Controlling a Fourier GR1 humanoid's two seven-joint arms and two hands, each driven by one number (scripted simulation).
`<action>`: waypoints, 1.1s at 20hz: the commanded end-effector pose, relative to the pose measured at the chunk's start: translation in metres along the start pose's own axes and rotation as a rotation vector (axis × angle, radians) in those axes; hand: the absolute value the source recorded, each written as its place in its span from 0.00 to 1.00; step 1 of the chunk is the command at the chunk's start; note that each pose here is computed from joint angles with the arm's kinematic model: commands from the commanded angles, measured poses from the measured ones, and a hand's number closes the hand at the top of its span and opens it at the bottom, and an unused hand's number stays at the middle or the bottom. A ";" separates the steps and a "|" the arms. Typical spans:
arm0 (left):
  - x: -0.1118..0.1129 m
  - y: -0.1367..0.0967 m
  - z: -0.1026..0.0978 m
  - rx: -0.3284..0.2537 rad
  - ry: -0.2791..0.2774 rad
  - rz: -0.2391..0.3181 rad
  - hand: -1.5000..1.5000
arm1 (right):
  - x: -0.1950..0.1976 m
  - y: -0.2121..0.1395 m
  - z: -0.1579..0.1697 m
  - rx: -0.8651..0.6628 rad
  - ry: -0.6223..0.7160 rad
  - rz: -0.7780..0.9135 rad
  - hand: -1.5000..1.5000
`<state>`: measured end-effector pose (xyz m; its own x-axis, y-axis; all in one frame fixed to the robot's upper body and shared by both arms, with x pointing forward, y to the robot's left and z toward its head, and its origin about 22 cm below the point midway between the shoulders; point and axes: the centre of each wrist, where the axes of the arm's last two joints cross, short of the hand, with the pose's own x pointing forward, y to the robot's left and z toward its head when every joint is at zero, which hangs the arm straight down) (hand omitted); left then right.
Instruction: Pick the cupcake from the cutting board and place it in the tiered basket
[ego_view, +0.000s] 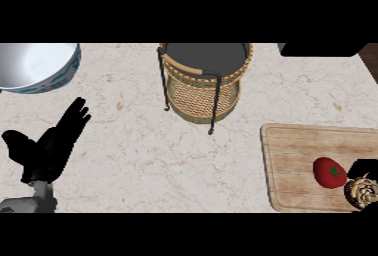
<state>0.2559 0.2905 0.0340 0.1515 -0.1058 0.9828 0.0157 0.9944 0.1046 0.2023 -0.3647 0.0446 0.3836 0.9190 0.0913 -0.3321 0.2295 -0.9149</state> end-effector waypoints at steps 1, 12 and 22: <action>0.014 -0.012 -0.004 -0.002 -0.003 -0.005 0.50 | 0.006 0.040 -0.003 0.013 -0.026 0.073 1.00; -0.003 0.000 0.012 -0.011 0.005 -0.007 0.50 | 0.018 0.014 0.002 -0.287 -0.078 0.063 1.00; -0.004 0.001 0.003 0.016 0.006 0.010 0.50 | 0.048 -0.059 0.027 -0.625 -0.325 -0.342 1.00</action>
<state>0.2485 0.2913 0.0358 0.1529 -0.1072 0.9824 0.0073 0.9942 0.1073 0.2068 -0.3350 0.0805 0.2144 0.9409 0.2623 0.1702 0.2285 -0.9586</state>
